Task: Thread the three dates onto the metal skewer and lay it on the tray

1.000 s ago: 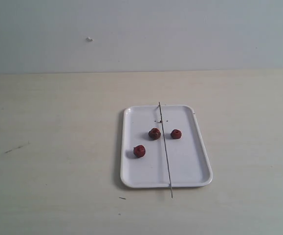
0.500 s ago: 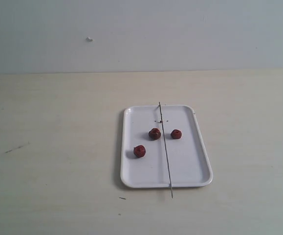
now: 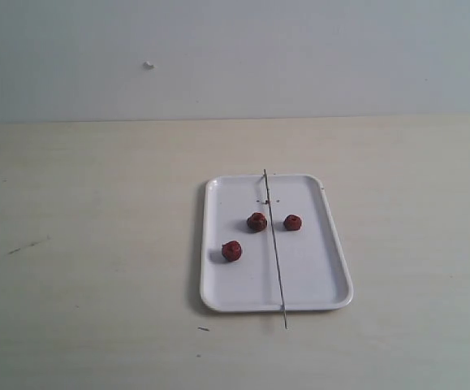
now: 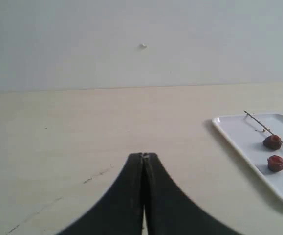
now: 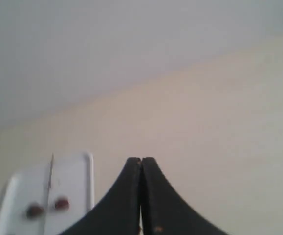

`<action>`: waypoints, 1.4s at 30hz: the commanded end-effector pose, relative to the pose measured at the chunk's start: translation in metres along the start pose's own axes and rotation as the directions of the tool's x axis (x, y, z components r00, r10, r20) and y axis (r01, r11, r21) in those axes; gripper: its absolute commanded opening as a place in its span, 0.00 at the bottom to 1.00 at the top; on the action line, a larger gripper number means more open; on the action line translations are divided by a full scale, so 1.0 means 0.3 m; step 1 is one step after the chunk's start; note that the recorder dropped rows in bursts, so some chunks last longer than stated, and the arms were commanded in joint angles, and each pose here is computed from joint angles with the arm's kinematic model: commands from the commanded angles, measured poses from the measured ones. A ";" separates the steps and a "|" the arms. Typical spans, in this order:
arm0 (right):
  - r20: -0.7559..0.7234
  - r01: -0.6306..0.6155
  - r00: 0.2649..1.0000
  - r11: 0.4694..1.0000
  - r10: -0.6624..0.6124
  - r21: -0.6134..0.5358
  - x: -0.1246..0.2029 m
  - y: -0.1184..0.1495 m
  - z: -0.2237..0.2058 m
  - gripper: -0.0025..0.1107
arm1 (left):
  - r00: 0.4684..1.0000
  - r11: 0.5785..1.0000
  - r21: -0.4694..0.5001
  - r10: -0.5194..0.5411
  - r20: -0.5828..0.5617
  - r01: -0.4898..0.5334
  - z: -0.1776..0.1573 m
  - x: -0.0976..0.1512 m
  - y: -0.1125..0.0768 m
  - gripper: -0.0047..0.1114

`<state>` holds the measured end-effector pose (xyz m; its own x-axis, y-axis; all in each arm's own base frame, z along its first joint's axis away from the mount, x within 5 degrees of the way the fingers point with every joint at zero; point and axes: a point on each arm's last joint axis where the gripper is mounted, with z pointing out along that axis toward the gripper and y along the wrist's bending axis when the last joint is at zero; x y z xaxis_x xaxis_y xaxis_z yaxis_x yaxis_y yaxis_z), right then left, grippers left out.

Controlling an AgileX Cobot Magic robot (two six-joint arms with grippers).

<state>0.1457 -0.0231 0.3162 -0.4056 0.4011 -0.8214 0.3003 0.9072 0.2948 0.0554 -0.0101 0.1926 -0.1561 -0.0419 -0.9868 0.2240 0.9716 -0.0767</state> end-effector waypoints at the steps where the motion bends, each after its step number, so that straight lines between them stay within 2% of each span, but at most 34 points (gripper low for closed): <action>1: -0.484 0.099 0.861 0.985 -0.157 -0.144 -0.004 0.071 0.142 0.02 | 1.000 1.000 0.000 -0.008 0.006 0.008 -0.002 -0.001 0.000 0.04; 3: -0.591 0.081 0.788 0.980 -0.174 -0.180 0.012 0.093 0.190 0.02 | 1.000 1.000 0.000 -0.008 0.006 0.008 -0.002 -0.001 0.000 0.04; 8: -0.683 0.203 0.684 0.967 -0.254 -0.156 0.093 0.157 0.299 0.02 | 1.000 1.000 -0.001 -0.008 0.004 0.008 -0.002 0.000 0.000 0.04; 18: -0.781 0.272 0.521 0.934 -0.344 -0.230 0.313 0.438 0.429 0.02 | 1.000 1.000 -0.001 -0.008 0.004 0.008 -0.002 0.000 0.000 0.04; 24: -0.750 0.339 0.481 0.885 -0.454 -0.319 0.376 0.623 0.489 0.02 | 1.000 1.000 -0.001 -0.008 0.004 0.008 -0.002 0.000 0.000 0.04; 28: -0.735 0.378 0.468 0.863 -0.491 -0.336 0.404 0.693 0.568 0.03 | 1.000 1.000 -0.001 -0.008 0.004 0.008 -0.002 0.000 0.000 0.04; 31: -0.738 0.381 0.462 0.861 -0.492 -0.336 0.421 0.724 0.619 0.09 | 1.000 1.000 -0.001 -0.008 0.004 0.008 -0.002 0.000 0.000 0.04; 34: -0.754 0.397 0.435 0.856 -0.492 -0.330 0.444 0.738 0.660 0.20 | 1.000 1.000 -0.001 -0.008 0.004 0.008 -0.002 0.000 0.000 0.04; 39: -0.765 0.470 0.384 0.823 -0.517 -0.320 0.468 0.719 0.690 0.41 | 1.000 1.000 -0.001 -0.008 0.004 0.008 -0.002 0.000 0.000 0.04; 42: -0.760 0.496 0.376 0.808 -0.529 -0.317 0.470 0.712 0.699 0.47 | 1.000 1.000 -0.001 -0.008 0.004 0.008 -0.002 0.000 0.000 0.04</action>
<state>0.3317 0.2015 0.1592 -0.9738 -0.2106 -0.0857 -0.2128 0.9769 0.0176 0.0554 -0.0101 0.1926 -0.1568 -0.0417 -0.9868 0.2236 0.9717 -0.0766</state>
